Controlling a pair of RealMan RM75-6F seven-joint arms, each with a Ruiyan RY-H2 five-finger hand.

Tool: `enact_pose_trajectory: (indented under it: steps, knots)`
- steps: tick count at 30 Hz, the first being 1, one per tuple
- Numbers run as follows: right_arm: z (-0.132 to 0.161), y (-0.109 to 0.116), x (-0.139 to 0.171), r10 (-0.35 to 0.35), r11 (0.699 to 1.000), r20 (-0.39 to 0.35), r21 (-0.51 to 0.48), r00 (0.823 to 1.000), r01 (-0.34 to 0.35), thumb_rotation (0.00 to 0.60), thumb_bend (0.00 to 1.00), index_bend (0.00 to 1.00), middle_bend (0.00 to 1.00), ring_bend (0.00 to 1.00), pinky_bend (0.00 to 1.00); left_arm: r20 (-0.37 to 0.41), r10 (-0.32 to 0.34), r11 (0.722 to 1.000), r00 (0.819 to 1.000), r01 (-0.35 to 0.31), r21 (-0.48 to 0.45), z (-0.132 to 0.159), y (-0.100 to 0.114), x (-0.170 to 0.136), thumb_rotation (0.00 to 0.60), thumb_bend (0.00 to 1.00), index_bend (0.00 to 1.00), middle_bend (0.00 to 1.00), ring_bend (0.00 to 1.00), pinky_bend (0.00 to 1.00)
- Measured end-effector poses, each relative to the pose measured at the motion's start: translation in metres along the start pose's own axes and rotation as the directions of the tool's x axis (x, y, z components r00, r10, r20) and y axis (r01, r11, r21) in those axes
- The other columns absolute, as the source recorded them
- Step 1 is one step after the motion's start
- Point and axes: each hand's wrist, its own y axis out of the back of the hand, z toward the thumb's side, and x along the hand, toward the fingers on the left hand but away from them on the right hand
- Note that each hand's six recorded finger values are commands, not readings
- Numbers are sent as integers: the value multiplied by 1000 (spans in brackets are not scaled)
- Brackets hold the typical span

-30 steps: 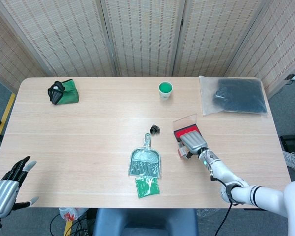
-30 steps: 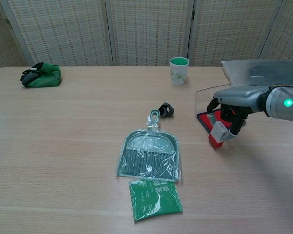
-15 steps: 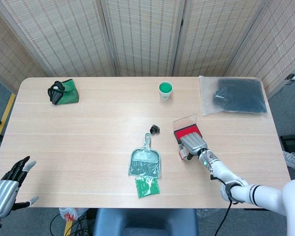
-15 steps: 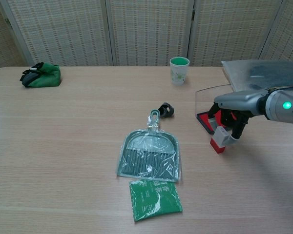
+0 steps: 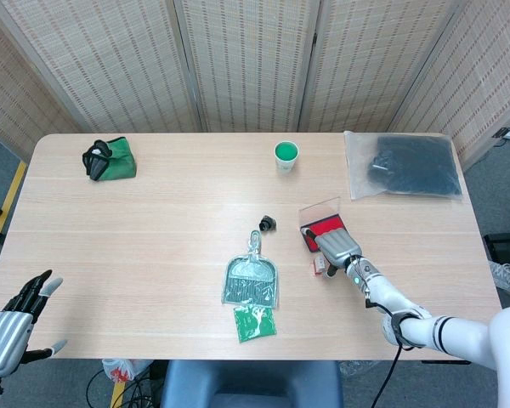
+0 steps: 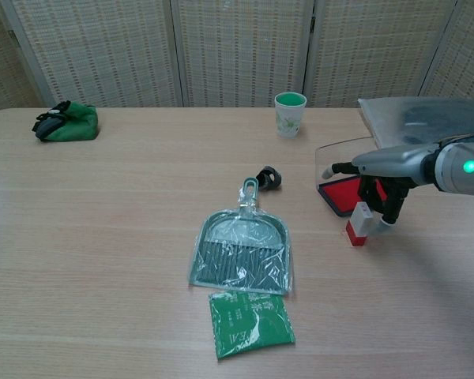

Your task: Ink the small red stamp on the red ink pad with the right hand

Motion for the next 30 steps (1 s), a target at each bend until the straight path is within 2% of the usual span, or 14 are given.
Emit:
enact_pose_trajectory:
  steps: [6,8,13,15,18,21,24,25,27,28,30]
  knots:
    - [-4,11,14,-19,1000,1,-2,1000,19,600,162,0,655,480,480,2,14,1000,1000,-14,-15,0,4,-1,600,175,86,0,3,259]
    - [-7,16,21,-31,1000,5,-1,999,31,600,162,0,617,453,468,1,26,999,1000,-26,-23,-1,7,-3,600,175,87,0,3,259]
    - [-19,27,47,-77,997,31,-2,997,77,600,162,0,434,331,377,-6,53,998,999,-53,-38,-3,15,-6,600,175,88,0,3,259]
    - [-25,30,56,-104,995,48,4,993,103,600,163,0,321,253,298,-8,59,997,998,-59,-42,-5,17,-7,600,175,89,0,3,259]
    - [-38,32,72,-173,985,93,33,980,171,600,161,0,255,214,248,-15,66,997,998,-66,-45,-7,19,-6,600,175,89,0,3,259]
    - [-57,34,93,-282,958,163,88,945,271,600,158,0,219,187,206,-18,62,997,998,-62,-42,-8,19,-6,600,175,89,0,3,259]
    - [-82,31,125,-397,917,255,140,882,373,600,158,0,179,163,188,-21,60,997,998,-61,-40,-8,18,-4,600,175,89,0,3,259]
    - [-93,26,140,-434,901,295,156,851,405,600,158,0,165,152,181,-22,59,997,998,-60,-39,-8,17,-3,600,175,89,0,3,259]
    - [-110,15,166,-476,879,351,173,806,444,600,158,0,135,127,166,-24,54,998,998,-55,-30,-8,15,-2,600,175,89,0,3,259]
    - [-119,7,183,-497,867,385,185,777,463,600,158,0,114,108,155,-23,51,998,998,-51,-24,-8,14,-1,600,176,89,0,3,259]
    - [-131,-5,207,-521,852,427,204,739,483,600,158,0,77,75,131,-17,38,999,999,-38,-11,-6,10,1,600,176,89,0,3,259]
